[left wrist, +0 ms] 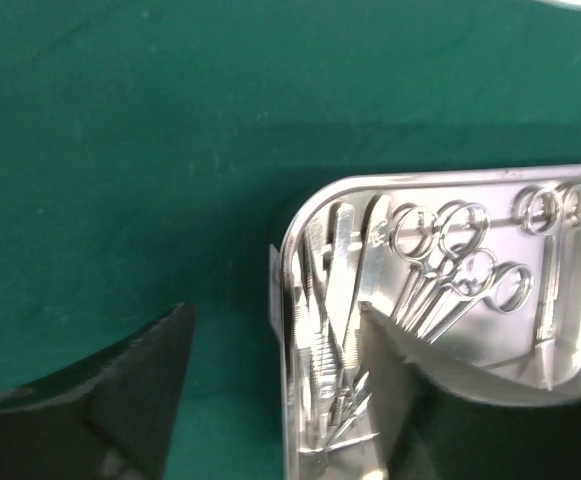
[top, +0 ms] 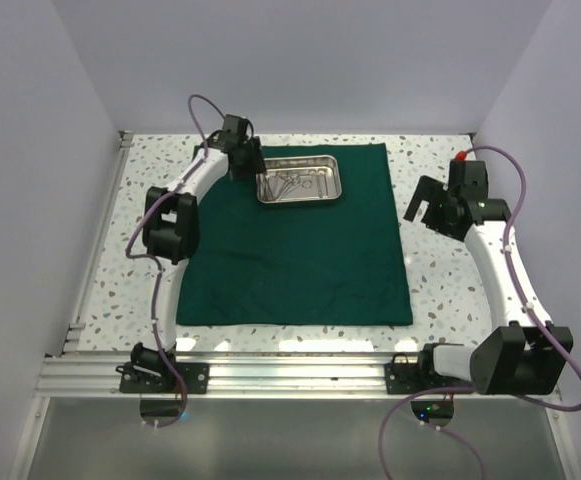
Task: Open and lay out the surgical kit
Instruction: Move the container from the surgical kit.
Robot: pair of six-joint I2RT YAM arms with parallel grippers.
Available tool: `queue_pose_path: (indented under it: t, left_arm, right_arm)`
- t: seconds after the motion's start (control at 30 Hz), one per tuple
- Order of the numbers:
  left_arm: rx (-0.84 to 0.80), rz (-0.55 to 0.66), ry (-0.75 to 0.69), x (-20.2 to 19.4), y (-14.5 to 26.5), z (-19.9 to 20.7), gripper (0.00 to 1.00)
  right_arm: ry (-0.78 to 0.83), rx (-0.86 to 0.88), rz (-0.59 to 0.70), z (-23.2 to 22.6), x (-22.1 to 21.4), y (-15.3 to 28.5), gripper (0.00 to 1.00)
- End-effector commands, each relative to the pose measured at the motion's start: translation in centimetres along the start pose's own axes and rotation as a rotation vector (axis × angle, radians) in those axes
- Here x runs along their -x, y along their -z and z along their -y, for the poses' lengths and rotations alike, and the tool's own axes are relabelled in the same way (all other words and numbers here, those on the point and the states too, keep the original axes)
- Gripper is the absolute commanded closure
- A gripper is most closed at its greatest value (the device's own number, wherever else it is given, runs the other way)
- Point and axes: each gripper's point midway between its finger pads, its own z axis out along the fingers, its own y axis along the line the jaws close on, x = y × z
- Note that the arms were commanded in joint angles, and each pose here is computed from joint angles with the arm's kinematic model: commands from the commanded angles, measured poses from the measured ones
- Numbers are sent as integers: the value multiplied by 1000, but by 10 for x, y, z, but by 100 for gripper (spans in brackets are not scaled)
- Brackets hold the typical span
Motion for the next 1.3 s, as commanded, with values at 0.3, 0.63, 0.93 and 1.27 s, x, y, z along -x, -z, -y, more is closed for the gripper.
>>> queue_pose_path:
  t: [0.3, 0.63, 0.93, 1.27]
  left_arm:
    - [47, 78, -32, 22, 15, 7, 100]
    - [62, 156, -2, 70, 40, -23, 100]
    - [93, 125, -19, 85, 50, -99, 100]
    - [174, 89, -64, 82, 50, -144, 15]
  right_arm:
    - [19, 12, -16, -4, -3, -1, 1]
    - [24, 6, -18, -4, -1, -5, 1]
    - [46, 21, -33, -14, -4, -8, 1]
    - [57, 19, -46, -15, -6, -11, 1]
